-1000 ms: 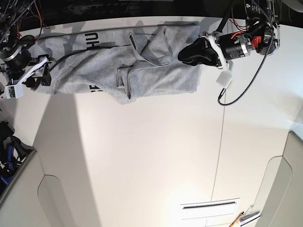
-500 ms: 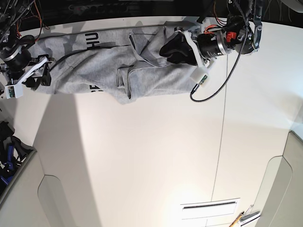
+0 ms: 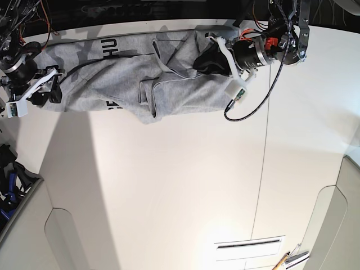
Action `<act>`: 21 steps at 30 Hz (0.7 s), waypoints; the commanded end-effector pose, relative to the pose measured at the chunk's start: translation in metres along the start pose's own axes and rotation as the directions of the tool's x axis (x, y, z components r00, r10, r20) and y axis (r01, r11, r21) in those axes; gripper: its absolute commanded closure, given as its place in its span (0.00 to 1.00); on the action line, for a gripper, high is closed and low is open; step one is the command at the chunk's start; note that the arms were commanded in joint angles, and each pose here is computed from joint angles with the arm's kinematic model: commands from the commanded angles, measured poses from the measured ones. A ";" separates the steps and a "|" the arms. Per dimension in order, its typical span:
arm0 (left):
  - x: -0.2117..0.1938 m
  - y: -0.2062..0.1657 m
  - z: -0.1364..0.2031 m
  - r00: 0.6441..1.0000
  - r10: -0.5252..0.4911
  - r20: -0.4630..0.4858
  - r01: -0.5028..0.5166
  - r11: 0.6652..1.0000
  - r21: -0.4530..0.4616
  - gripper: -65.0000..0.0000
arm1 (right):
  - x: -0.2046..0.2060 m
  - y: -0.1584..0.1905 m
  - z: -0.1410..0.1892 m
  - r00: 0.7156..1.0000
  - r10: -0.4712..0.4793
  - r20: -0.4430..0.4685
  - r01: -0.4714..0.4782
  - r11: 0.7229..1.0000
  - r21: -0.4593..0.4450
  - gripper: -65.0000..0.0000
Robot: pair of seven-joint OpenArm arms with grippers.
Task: Fold the T-shirt properly
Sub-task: 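Push the folded hem further toward the collar with the left gripper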
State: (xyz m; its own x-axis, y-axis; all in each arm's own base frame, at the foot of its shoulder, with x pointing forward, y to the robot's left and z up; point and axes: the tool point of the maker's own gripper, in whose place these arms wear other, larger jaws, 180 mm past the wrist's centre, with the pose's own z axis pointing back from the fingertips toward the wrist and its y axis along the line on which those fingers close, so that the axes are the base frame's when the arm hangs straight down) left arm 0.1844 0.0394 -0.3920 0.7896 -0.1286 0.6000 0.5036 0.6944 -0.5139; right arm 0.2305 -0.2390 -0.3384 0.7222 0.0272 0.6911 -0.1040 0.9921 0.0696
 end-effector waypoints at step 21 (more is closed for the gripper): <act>0.004 -0.113 -0.028 0.999 -0.027 -0.018 0.018 0.919 -0.393 0.81 | 0.014 -0.002 0.005 0.999 0.019 0.048 -0.019 1.000 -0.003 0.52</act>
State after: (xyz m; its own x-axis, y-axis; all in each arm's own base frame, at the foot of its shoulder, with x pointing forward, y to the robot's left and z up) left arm 0.1353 -0.0550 -0.3616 0.7995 -0.1931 0.5688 0.5947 0.3872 -0.7045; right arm 0.2305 -0.2390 -0.3384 0.7222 0.0272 0.6911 -0.1040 0.9921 0.0696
